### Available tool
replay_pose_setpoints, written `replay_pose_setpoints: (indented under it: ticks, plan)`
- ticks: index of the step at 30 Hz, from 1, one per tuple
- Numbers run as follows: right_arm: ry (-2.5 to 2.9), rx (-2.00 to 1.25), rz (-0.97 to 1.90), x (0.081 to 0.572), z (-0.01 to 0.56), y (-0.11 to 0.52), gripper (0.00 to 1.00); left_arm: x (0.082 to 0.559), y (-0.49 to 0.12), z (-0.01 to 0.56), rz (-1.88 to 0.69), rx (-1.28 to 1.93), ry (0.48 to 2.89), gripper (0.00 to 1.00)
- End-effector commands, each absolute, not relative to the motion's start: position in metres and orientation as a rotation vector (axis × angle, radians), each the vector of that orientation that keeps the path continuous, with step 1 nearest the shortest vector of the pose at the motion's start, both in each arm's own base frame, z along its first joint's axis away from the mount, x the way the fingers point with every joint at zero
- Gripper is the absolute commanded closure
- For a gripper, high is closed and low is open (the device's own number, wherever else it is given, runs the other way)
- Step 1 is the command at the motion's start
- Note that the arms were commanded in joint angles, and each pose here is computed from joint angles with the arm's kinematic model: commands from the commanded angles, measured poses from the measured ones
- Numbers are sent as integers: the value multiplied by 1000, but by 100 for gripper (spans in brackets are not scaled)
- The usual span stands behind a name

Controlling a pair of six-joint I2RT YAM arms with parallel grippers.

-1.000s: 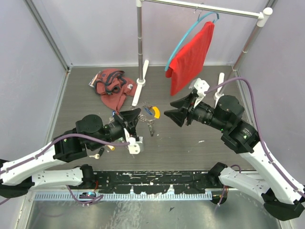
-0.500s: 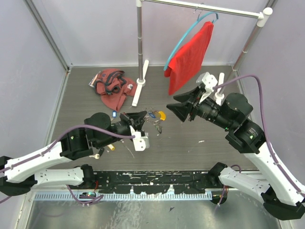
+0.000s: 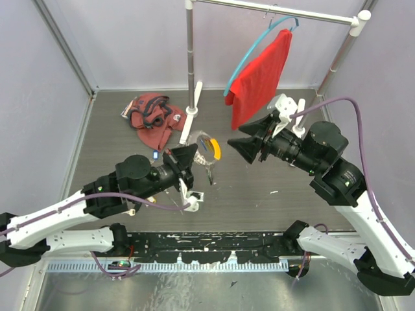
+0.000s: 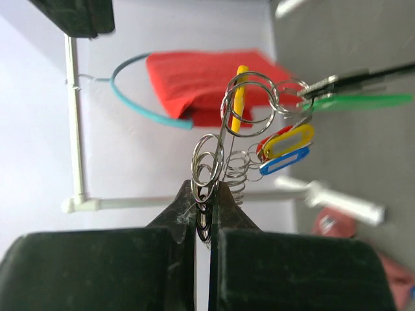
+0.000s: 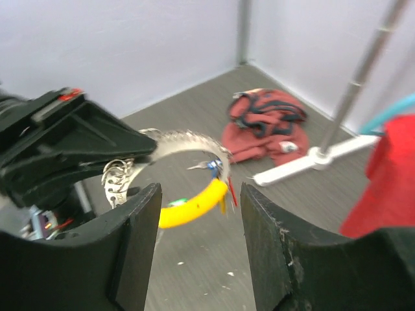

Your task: Put the keys on the keyring

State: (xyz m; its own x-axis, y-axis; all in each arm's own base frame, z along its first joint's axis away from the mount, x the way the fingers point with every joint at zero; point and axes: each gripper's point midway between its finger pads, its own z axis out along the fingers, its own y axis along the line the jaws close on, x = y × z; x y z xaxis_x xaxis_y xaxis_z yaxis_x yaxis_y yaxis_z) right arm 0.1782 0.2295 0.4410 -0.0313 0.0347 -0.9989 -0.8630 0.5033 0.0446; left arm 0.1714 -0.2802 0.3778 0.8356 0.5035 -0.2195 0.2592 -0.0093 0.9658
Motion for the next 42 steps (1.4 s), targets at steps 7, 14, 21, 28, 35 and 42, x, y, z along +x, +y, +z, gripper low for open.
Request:
replay_pose_setpoints:
  ticks: [7,14,21,28,35,42]
  plan:
    - [1448,-457,613,216,461,183,43,246,-253,386,1076,1834,341,100]
    - [1447,-407,597,217,457,174,42,239,-256,351,1071,1965,283,100]
    - [1473,-397,582,220,447,173,42,241,-253,348,1072,1927,352,100]
    - [1481,-414,582,223,443,178,41,240,-260,358,1017,1860,444,100]
    - [1479,-503,652,216,440,196,42,224,-278,378,629,1608,746,100]
    - [1440,-506,671,212,447,195,42,209,-288,383,284,1448,945,100]
